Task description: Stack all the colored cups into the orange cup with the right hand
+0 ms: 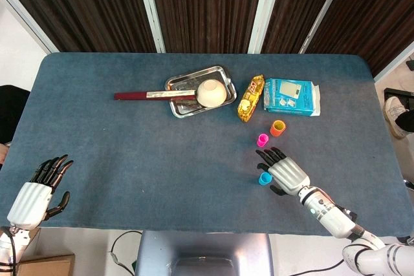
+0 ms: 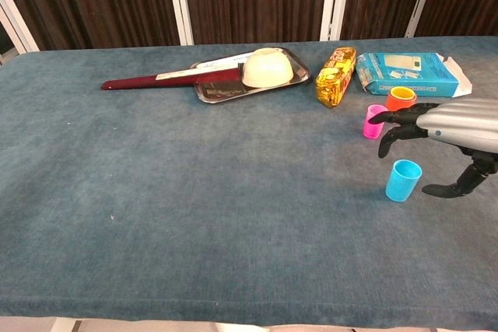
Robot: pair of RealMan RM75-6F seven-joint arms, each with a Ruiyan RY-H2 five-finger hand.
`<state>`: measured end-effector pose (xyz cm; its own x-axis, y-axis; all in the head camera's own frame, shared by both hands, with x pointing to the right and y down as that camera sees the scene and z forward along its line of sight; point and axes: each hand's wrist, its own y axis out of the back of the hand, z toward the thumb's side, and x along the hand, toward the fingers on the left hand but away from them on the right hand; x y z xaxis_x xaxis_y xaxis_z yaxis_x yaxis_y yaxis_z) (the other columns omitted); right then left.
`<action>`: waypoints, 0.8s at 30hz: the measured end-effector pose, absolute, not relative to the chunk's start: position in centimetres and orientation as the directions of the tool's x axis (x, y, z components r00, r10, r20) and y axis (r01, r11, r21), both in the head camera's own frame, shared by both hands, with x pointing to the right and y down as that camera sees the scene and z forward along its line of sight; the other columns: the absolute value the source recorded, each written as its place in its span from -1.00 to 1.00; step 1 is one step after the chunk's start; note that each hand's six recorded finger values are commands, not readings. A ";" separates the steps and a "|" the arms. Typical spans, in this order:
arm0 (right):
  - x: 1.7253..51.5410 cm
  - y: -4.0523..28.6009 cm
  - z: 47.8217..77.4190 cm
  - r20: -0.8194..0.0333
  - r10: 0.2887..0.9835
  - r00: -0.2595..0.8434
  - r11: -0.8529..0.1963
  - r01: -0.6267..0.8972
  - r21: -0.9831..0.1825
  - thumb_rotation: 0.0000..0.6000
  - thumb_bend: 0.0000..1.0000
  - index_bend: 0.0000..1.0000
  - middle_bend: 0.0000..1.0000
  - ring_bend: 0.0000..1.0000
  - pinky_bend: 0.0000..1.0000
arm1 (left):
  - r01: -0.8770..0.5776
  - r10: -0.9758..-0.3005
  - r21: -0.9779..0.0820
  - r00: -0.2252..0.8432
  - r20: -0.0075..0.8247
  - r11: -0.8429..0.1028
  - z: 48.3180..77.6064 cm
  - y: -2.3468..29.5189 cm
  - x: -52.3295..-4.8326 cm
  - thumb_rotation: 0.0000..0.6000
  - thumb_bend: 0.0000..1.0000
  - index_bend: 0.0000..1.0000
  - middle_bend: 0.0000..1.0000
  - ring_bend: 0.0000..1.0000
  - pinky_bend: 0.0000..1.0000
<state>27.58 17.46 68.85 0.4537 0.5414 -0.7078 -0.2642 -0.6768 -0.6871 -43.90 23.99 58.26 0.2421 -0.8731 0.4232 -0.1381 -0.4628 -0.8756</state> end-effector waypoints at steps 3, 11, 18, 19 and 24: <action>27.3 17.4 69.4 -0.714 0.535 0.451 -0.685 -0.263 -0.679 1.00 -0.14 -0.15 -1.00 -1.00 -1.00 | -0.140 -0.873 -0.875 0.243 0.423 -0.463 58.3 24.0 -43.9 1.00 -0.01 -1.00 -1.00 -0.95 -0.77; 26.5 17.4 70.2 -0.715 0.531 0.455 -0.690 -0.258 -0.676 1.00 -0.14 0.10 -1.00 -1.00 -1.00 | -0.142 -0.874 -0.875 0.238 0.424 -0.463 58.4 23.7 -44.0 1.00 -0.01 -1.00 -1.00 -0.95 -0.77; 26.5 17.3 70.2 -0.711 0.538 0.453 -0.685 -0.258 -0.682 1.00 -0.13 0.23 -0.96 -1.00 -1.00 | -0.143 -0.874 -0.875 0.237 0.424 -0.463 58.4 23.7 -44.1 1.00 -0.01 -1.00 -1.00 -0.95 -0.77; 26.5 17.3 70.1 -0.711 0.539 0.453 -0.684 -0.257 -0.682 1.00 -0.14 0.24 -0.96 -1.00 -1.00 | -0.143 -0.874 -0.875 0.237 0.424 -0.463 58.4 23.7 -44.1 1.00 -0.01 -1.00 -1.00 -0.95 -0.77; 26.6 16.4 69.5 -0.688 0.570 0.449 -0.675 -0.222 -0.704 1.00 -0.14 0.24 -0.95 -1.00 -1.00 | -0.143 -0.875 -0.876 0.239 0.422 -0.461 58.3 23.8 -44.1 1.00 -0.01 -1.00 -1.00 -0.95 -0.77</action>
<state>26.61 16.43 69.47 0.4486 0.5701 -0.6883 -0.2218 -0.6750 -0.7037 -44.08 23.77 58.31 0.2388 -0.8747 0.4217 -0.1430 -0.4612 -0.8757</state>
